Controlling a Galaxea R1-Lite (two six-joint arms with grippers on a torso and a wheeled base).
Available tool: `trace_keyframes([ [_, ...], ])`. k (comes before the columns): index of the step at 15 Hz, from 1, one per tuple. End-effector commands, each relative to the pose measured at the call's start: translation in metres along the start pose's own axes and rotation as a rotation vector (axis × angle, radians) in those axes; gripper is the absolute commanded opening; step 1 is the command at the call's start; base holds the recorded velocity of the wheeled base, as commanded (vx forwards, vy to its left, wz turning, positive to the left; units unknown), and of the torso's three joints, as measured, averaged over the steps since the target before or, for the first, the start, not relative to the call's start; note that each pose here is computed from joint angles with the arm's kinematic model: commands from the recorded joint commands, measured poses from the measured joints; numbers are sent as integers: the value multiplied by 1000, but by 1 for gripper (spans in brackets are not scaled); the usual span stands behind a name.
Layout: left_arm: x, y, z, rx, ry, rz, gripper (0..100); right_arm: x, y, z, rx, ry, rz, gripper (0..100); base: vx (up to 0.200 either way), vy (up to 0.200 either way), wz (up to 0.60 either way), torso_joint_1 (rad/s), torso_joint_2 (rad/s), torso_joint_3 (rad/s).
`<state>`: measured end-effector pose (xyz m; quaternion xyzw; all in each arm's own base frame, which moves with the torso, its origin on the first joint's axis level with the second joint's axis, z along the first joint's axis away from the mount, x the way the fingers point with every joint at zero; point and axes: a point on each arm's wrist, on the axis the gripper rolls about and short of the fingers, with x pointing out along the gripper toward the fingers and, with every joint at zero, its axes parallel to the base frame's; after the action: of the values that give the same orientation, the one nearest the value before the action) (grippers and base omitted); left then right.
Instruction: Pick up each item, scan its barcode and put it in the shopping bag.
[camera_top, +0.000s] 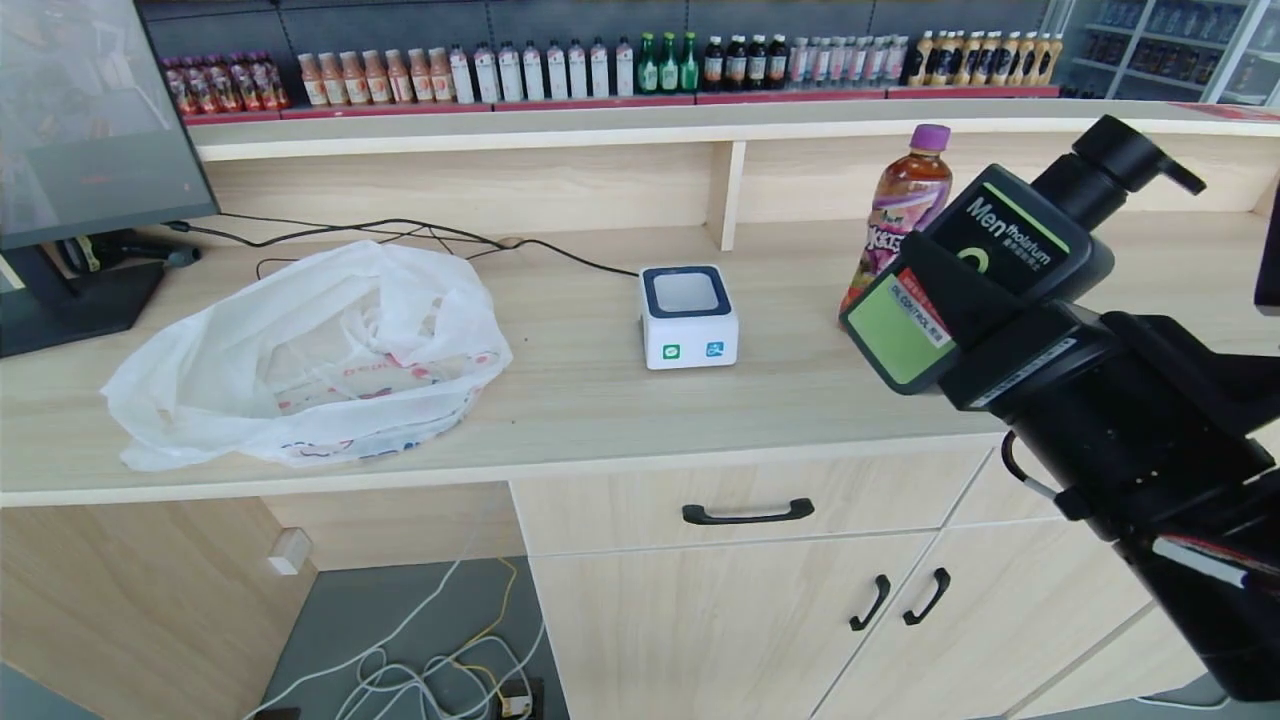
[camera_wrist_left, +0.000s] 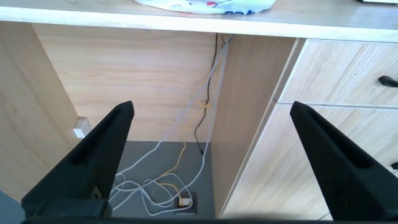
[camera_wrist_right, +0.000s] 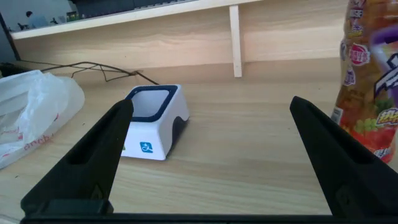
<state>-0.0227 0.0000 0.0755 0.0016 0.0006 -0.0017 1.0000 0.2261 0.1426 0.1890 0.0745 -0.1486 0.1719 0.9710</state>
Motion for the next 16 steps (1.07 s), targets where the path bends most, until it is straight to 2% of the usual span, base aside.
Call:
trace_keyframes([
  [1, 0, 0, 0, 0, 0, 0, 100, -2, 0, -1, -1, 5, 1, 100, 0, -200, 0, 7, 7, 7],
  [9, 0, 0, 0, -2, 0, 0, 100, -4, -1, -6, -5, 29, 0, 100, 0, -200, 0, 4, 1, 1],
  [16, 0, 0, 0, 0, 0, 0, 100, -5, -6, -8, -42, 40, -29, 100, 0, 0, 0, 0, 0, 0],
])
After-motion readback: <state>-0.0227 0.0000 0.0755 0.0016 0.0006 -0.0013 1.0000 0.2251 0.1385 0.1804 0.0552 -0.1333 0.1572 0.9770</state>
